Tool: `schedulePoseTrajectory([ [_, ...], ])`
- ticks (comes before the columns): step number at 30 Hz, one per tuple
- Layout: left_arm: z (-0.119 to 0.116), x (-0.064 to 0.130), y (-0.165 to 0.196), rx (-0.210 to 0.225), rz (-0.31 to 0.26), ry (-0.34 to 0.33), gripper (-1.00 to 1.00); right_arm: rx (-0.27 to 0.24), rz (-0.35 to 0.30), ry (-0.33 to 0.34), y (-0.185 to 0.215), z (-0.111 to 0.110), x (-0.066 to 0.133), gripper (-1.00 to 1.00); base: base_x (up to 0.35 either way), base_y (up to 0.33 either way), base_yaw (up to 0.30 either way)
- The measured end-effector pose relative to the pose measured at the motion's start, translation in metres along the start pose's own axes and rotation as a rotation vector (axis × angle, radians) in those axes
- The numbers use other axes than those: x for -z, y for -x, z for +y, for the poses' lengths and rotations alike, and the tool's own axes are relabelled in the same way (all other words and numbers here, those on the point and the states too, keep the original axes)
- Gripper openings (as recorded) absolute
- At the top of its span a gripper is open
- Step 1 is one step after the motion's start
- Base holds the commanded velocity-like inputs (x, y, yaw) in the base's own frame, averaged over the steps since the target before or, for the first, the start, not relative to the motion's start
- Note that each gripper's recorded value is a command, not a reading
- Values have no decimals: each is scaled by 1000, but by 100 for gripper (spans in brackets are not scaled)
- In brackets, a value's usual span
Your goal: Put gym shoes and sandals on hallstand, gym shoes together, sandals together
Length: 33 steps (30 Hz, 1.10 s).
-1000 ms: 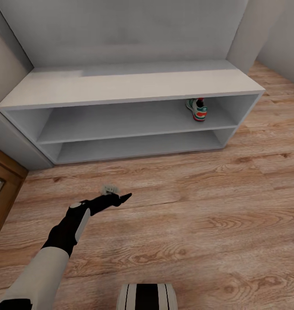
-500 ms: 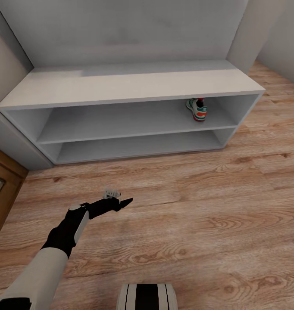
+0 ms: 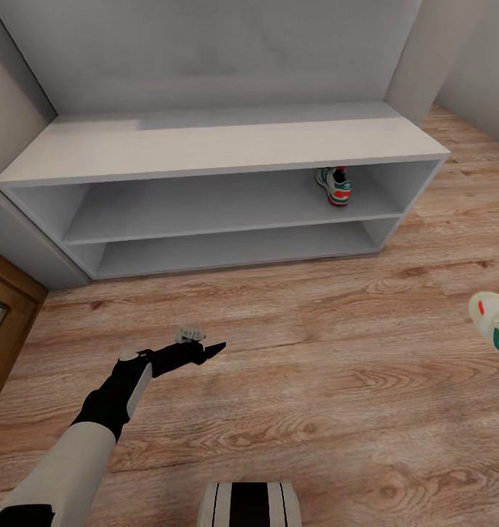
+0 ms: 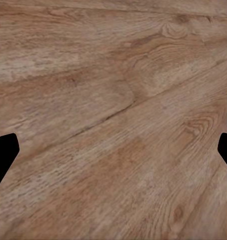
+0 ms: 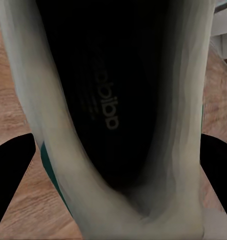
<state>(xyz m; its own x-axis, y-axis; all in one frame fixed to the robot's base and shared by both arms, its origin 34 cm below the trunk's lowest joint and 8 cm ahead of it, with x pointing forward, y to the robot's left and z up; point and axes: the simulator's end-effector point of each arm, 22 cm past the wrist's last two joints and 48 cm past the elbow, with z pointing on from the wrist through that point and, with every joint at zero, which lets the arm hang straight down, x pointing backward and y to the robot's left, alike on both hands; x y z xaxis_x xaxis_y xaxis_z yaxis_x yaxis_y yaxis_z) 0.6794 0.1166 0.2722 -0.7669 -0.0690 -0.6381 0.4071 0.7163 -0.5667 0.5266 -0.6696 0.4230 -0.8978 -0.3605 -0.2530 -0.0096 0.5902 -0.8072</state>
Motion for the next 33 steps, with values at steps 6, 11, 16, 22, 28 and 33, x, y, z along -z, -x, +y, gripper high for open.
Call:
schedulePoseTrajectory([
  [6,0,0,0,-1,1,0,100,-43,51,40,-11,11,1,-100,0,0,0],
  [11,0,0,-1,-2,2,0,100,-122,65,104,-12,26,2,-100,0,0,0],
  [16,0,0,-1,-2,4,-1,100,-226,72,203,-10,48,6,-100,0,0,0],
  [22,0,0,-2,2,5,-2,100,-265,71,285,-4,75,12,-100,0,0,0],
  [28,1,-1,-5,6,9,-1,100,-258,75,290,-5,78,12,-100,0,0,16],
  [33,4,-3,-15,21,24,2,100,-254,81,295,-7,82,11,-100,0,0,95],
])
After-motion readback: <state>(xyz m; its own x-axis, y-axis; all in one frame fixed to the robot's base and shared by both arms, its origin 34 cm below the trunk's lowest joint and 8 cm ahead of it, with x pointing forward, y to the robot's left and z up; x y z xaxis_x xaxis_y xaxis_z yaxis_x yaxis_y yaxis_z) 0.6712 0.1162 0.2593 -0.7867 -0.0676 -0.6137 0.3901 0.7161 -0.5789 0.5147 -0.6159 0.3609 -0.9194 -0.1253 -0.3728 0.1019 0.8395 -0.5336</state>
